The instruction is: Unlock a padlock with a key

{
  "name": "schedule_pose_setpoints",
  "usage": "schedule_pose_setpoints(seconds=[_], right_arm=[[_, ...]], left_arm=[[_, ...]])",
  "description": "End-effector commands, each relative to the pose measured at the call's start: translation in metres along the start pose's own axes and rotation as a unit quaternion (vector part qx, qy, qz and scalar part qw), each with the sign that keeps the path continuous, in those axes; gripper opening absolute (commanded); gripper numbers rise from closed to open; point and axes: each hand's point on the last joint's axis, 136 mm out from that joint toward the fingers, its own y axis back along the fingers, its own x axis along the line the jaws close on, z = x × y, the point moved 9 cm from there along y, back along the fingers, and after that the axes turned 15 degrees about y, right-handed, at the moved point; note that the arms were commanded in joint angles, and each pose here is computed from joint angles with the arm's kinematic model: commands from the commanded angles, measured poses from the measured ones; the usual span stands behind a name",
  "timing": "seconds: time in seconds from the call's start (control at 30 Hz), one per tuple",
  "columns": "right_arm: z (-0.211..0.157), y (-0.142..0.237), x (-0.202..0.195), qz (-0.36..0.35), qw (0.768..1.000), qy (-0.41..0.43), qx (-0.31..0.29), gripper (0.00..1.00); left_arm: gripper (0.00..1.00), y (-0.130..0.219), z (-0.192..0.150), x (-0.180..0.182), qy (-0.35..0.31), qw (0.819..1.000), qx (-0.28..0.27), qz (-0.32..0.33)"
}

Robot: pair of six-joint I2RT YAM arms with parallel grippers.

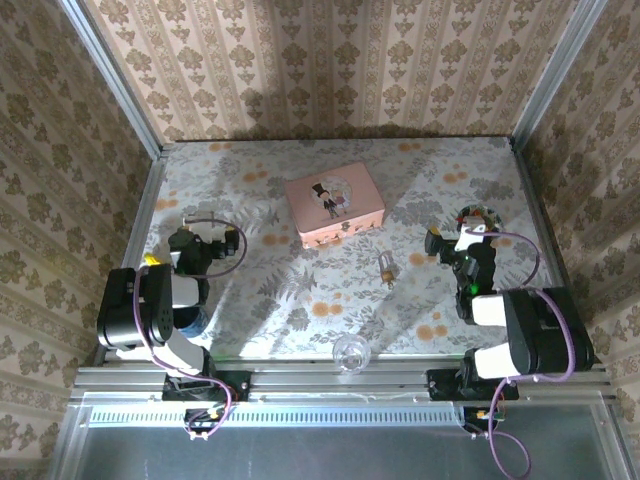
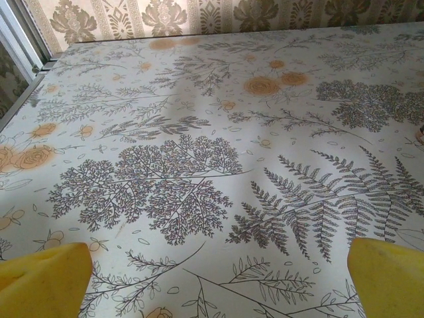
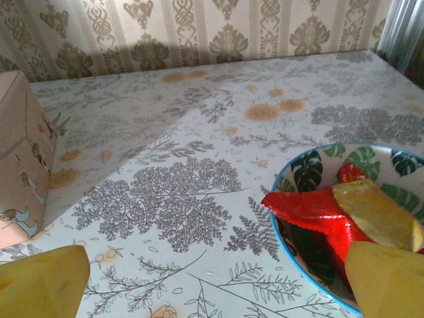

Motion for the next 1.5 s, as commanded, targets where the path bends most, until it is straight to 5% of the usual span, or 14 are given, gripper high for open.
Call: schedule_pose_setpoints(seconds=[0.0,0.3,0.73,0.87,0.93,1.0,1.47], right_arm=[[0.005,-0.009,-0.003,0.002,0.999,-0.013,-0.033,1.00],[0.015,-0.038,0.007,0.061,0.997,0.015,0.037,1.00],[0.017,-0.035,0.019,0.142,0.989,0.041,0.011,1.00],[0.017,-0.035,0.018,0.136,0.990,0.039,0.013,1.00],[0.016,-0.040,0.005,0.041,0.998,0.013,0.045,1.00],[0.016,-0.040,0.008,0.019,0.998,0.024,0.049,1.00],[0.016,-0.040,0.009,0.016,0.998,0.027,0.050,1.00]], left_arm=[[1.00,-0.002,0.007,-0.001,-0.008,1.000,-0.006,0.006],[1.00,-0.002,0.008,-0.002,-0.009,1.000,-0.007,0.005],[1.00,-0.002,0.008,-0.001,-0.009,1.000,-0.007,0.006],[1.00,-0.002,0.008,-0.001,-0.010,1.000,-0.007,0.006],[1.00,-0.002,0.007,-0.001,-0.010,1.000,-0.006,0.006],[1.00,-0.002,0.007,-0.001,-0.010,1.000,-0.007,0.007],[1.00,-0.002,0.008,-0.003,-0.012,1.000,-0.006,0.008]])
